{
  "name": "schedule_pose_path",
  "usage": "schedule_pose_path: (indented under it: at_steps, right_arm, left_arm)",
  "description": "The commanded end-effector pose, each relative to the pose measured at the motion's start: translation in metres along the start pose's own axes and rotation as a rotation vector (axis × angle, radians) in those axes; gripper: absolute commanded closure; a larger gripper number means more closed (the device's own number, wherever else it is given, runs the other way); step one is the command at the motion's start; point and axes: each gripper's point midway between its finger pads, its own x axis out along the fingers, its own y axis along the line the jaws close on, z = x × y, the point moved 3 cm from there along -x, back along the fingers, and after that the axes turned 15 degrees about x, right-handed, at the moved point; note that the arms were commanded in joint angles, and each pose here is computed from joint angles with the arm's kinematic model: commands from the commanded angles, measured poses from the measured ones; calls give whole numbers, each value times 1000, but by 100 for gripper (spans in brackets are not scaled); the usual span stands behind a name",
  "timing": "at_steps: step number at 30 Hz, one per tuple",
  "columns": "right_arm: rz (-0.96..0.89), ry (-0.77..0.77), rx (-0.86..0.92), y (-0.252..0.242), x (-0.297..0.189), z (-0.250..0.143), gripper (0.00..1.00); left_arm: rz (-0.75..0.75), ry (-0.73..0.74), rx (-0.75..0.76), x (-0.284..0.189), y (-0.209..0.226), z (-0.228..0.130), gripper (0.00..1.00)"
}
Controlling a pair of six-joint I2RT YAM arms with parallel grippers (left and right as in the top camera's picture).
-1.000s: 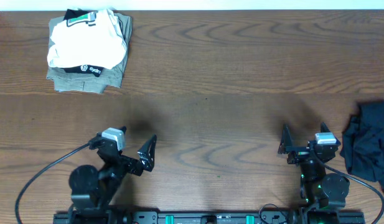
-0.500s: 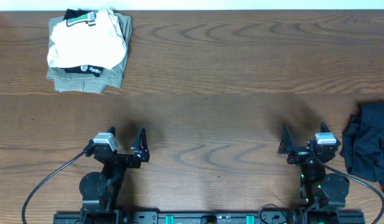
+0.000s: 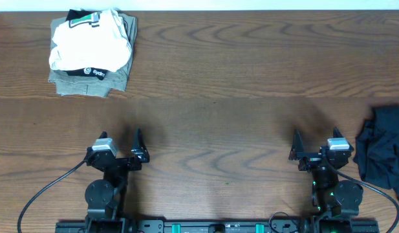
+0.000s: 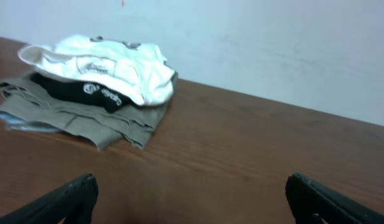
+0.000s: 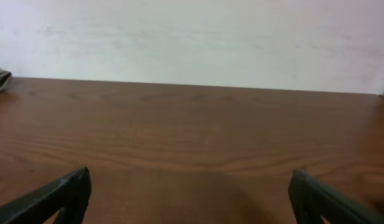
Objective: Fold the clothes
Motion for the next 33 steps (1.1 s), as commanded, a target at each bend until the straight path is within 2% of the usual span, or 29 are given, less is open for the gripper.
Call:
schedule_pose_path:
  at_steps: [1, 10, 33]
  right_arm:
    - [-15, -4, -14, -3, 0, 0, 1]
    - [-15, -4, -14, -3, 0, 0, 1]
    - [-15, -4, -14, -3, 0, 0, 1]
  left_arm:
    - [34, -32, 54, 1, 4, 3, 2]
    - [86, 73, 105, 0, 17, -19, 2]
    - [85, 75, 104, 0, 16, -19, 2]
